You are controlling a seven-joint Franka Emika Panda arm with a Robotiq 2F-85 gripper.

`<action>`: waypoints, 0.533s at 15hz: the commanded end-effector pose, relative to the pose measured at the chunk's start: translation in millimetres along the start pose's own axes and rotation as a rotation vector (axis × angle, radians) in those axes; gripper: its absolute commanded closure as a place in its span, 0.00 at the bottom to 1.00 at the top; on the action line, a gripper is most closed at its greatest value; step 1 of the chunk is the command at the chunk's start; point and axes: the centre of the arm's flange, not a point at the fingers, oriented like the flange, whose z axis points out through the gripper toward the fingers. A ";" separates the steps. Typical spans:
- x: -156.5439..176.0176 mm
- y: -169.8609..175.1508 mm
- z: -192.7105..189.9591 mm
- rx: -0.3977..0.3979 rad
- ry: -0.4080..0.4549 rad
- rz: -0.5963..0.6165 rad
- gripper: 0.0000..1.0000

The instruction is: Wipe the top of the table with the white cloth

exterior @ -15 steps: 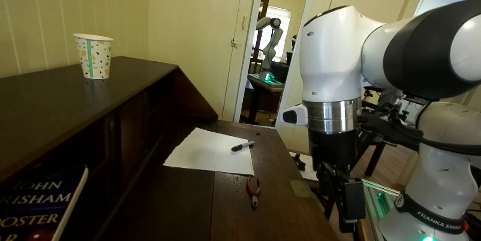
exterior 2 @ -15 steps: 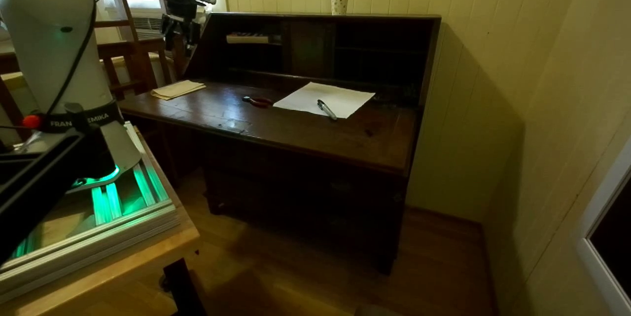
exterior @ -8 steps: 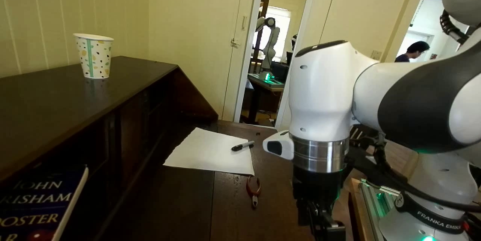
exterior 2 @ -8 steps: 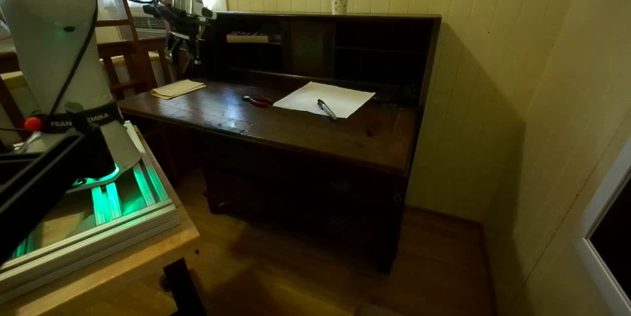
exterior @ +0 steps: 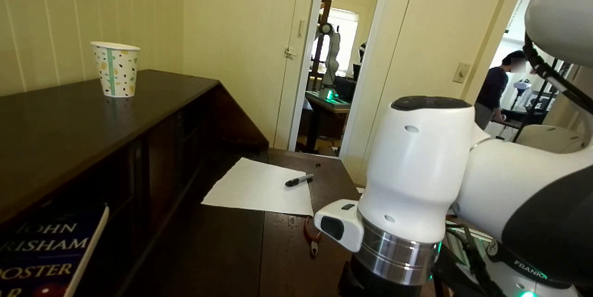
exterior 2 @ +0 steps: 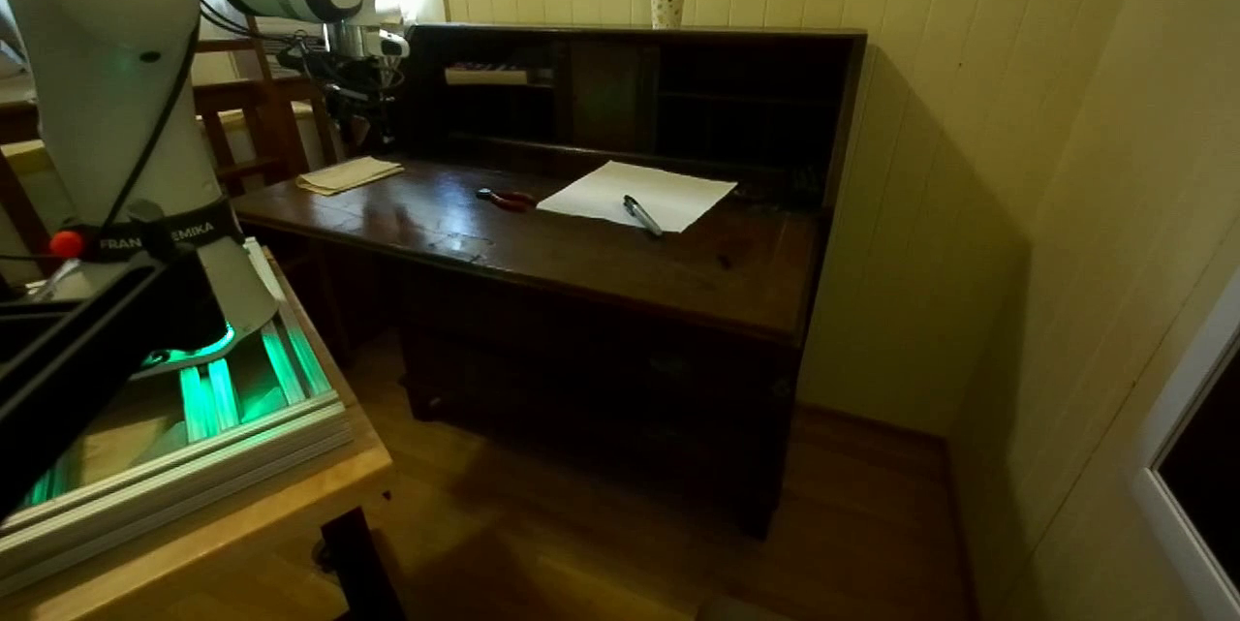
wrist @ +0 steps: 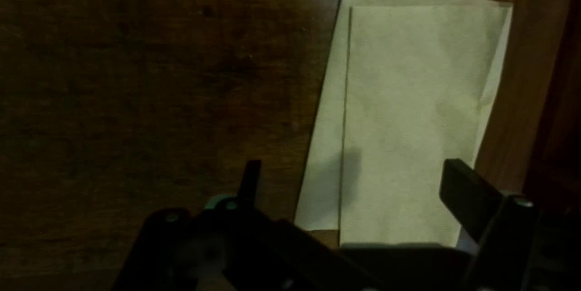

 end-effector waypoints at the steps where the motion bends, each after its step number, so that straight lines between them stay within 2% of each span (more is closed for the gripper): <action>1: 17.0 -32.1 24.3 0.026 0.046 0.011 0.00; 4: 17.2 -35.9 32.2 0.052 0.073 0.028 0.00; 8: 19.8 -34.4 54.2 0.062 0.054 0.031 0.00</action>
